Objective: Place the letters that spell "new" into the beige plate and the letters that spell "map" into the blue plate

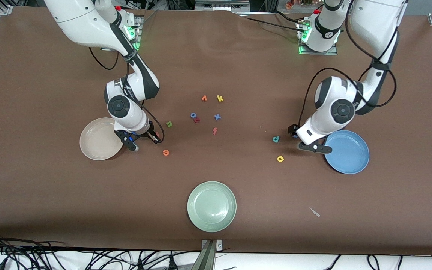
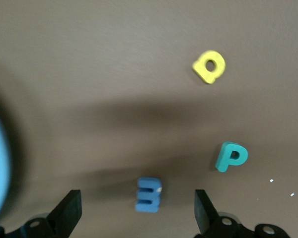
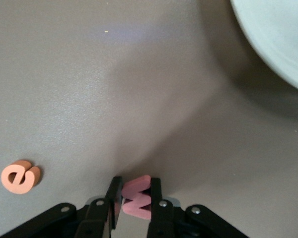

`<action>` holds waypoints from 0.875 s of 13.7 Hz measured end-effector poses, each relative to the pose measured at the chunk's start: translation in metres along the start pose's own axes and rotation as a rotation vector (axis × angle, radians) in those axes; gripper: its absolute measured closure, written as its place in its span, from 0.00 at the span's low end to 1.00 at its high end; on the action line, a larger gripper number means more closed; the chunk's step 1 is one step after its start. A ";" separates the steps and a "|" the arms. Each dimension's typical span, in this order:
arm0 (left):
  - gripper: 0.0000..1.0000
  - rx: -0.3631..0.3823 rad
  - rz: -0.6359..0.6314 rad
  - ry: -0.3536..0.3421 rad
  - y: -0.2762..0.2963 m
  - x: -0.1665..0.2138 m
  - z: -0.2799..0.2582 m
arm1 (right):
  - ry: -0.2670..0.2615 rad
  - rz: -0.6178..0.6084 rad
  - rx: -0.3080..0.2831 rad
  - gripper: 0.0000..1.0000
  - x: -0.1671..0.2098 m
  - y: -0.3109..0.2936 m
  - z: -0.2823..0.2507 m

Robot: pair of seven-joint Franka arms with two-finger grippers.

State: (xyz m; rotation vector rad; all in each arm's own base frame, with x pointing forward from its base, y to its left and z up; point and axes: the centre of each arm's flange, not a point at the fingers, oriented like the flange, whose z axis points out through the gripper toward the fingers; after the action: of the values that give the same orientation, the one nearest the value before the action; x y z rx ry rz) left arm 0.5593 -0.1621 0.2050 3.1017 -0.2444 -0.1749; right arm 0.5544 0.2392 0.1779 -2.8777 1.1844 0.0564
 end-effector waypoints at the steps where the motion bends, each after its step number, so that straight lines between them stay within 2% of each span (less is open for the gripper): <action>1: 0.00 0.001 0.008 0.004 0.005 -0.002 0.009 | -0.003 -0.006 -0.007 0.73 0.000 -0.001 -0.001; 5: 0.00 0.005 0.008 0.002 0.003 -0.014 0.033 | -0.055 -0.105 -0.112 0.73 0.010 -0.015 -0.028; 9: 0.00 0.009 0.003 -0.022 -0.001 -0.024 0.044 | -0.107 -0.311 -0.188 0.73 0.041 -0.003 -0.051; 10: 0.03 0.009 0.003 -0.024 -0.001 -0.025 0.045 | -0.124 -0.368 -0.210 0.73 0.054 0.007 -0.053; 12: 0.25 0.010 0.001 -0.022 -0.003 -0.025 0.044 | -0.152 -0.478 -0.240 0.73 0.084 0.029 -0.059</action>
State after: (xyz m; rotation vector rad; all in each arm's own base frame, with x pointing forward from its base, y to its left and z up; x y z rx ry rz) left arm 0.5306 -0.1564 0.1642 3.1106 -0.2476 -0.2079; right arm 0.5951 0.1572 0.2327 -3.2050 0.4726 0.4210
